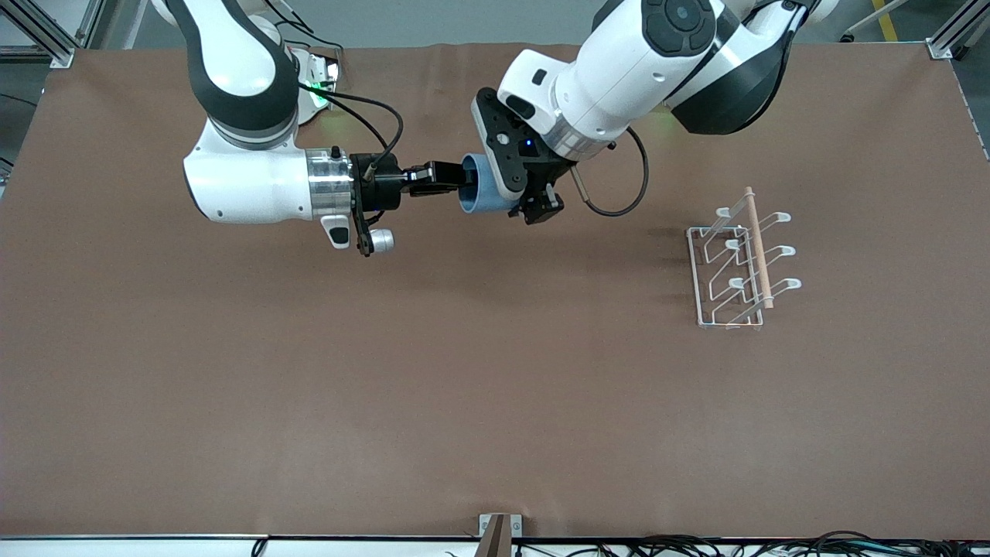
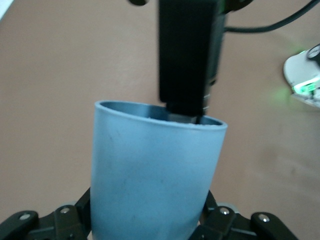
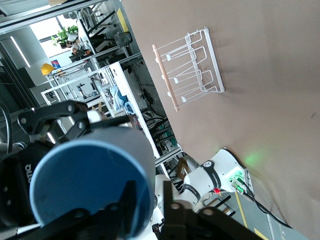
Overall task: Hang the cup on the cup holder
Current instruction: 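Grasp the cup with the left gripper while the right gripper releases, then carry the cup to the rack with the left gripper while the right retracts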
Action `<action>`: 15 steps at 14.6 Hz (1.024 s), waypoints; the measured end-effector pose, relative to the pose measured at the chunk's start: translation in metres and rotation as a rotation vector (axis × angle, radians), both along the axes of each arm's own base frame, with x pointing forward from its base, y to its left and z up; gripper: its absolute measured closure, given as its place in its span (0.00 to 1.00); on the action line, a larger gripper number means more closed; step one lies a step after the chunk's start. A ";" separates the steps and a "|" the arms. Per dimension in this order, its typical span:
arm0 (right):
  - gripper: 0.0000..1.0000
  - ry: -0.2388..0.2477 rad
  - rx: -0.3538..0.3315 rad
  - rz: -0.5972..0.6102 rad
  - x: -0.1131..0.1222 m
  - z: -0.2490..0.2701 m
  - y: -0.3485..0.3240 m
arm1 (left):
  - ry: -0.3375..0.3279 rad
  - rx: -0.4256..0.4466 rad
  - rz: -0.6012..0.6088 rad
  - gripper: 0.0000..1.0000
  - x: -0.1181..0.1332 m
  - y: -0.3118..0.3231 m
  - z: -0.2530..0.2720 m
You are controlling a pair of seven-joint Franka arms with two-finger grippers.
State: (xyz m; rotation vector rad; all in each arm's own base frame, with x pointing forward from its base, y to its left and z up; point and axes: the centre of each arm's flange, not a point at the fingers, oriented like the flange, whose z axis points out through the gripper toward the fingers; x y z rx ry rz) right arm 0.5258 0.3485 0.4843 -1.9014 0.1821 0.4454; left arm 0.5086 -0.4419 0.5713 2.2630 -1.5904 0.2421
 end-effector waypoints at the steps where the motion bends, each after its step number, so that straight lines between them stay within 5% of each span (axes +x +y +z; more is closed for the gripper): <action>1: 0.56 0.001 0.001 0.000 0.000 0.000 -0.001 | -0.008 0.009 0.000 0.22 0.001 0.001 -0.001; 5: 0.16 -0.011 -0.018 -0.026 0.016 -0.001 -0.028 | -0.076 0.111 -0.012 0.22 0.007 0.010 -0.005; 7: 0.00 -0.053 -0.114 -0.035 0.031 -0.009 -0.065 | -0.101 0.216 -0.026 0.22 0.010 0.021 -0.012; 11: 0.00 -0.121 -0.343 -0.085 0.066 -0.026 -0.173 | -0.148 0.463 -0.063 0.22 0.018 0.050 -0.025; 15: 0.00 -0.212 -0.694 -0.022 0.077 -0.048 -0.277 | -0.178 0.722 -0.175 0.22 0.029 0.084 -0.034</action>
